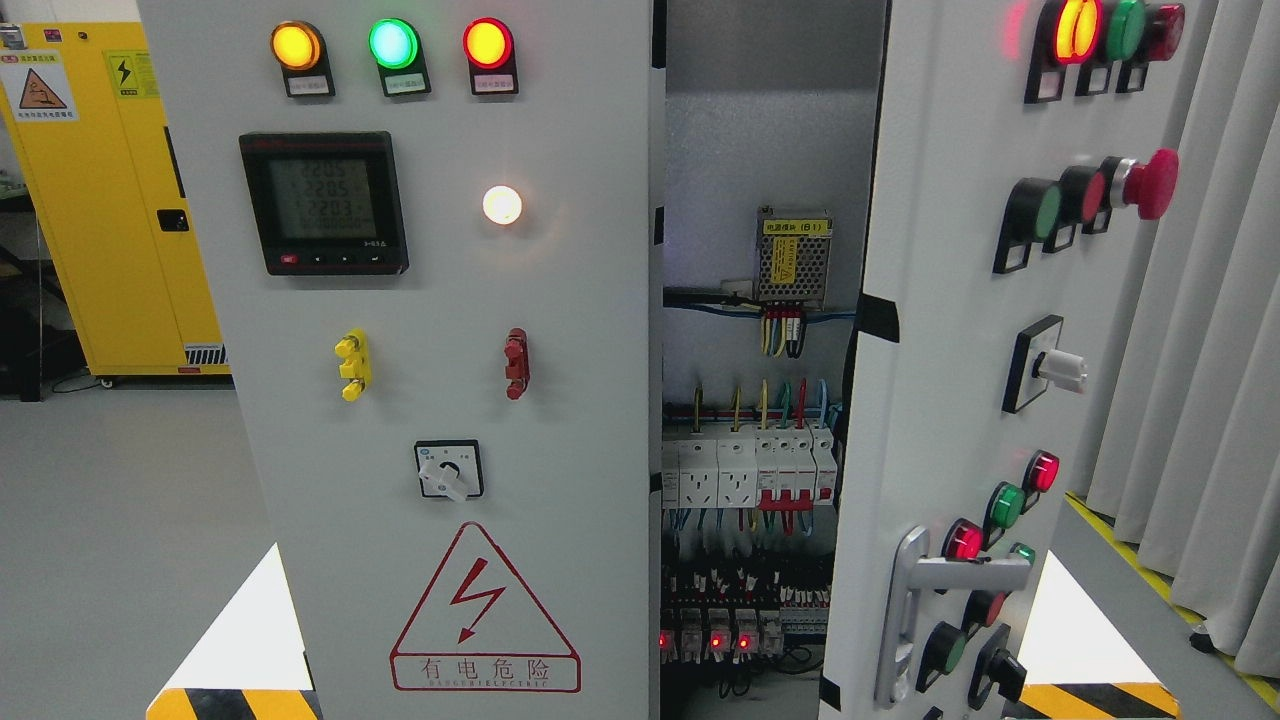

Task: Open door with both hands

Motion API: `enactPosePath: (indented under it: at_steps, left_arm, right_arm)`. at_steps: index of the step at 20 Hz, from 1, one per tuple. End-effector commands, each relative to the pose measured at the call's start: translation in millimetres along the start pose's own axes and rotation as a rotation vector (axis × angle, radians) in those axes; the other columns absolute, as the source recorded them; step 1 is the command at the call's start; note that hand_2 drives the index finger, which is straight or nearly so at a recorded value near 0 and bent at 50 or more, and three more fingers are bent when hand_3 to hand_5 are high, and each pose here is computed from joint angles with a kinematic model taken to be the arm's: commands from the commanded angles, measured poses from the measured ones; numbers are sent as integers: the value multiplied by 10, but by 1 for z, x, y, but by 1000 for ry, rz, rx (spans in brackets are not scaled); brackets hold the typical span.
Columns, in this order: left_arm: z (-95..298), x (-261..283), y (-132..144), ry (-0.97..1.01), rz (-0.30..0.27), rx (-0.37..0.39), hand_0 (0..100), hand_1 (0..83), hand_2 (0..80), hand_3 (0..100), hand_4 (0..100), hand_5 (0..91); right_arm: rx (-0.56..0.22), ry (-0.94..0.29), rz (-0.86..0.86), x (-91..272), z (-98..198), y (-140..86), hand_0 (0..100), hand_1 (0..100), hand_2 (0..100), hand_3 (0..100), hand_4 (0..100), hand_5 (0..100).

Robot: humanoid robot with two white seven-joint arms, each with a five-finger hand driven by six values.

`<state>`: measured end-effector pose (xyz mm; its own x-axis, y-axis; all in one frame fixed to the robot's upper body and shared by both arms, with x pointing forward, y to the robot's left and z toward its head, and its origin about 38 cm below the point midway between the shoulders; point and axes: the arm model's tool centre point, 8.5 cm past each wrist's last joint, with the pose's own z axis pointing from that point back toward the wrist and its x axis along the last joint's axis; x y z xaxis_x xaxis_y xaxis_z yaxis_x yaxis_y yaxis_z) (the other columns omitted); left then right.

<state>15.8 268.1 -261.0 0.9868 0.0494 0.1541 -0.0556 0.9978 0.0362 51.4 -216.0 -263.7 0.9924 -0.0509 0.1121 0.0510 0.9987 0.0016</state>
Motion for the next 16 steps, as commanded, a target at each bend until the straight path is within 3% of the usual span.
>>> enactPosePath:
  at_steps: [1,5,8,10,13,16]
  left_arm:
    - [-4,24,-22,-53,6,-37,120,556,0,0,0,0]
    - [-4,26,-22,-59,7,-40,120,556,0,0,0,0]
    - [-4,34,-17,-114,87,-29,120,556,0,0,0,0]
    - [-2,54,-11,-241,75,-103,120,556,0,0,0,0]
    - [5,74,-21,-343,18,-308,120,556,0,0,0,0]
    - [13,94,-15,-436,-19,-360,120,556,0,0,0,0]
  right_arm:
    - [-2,1,-19,0,0,0,0,500,40,0,0,0]
    - [-2,1,-18,0,0,0,0,500,40,0,0,0]
    - [-2,1,-16,0,0,0,0,500,40,0,0,0]
    - [-2,1,-18,0,0,0,0,500,40,0,0,0]
    - [-2,1,-19,0,0,0,0,500,40,0,0,0]
    - [-3,1,-18,0,0,-1,0,500,40,0,0,0]
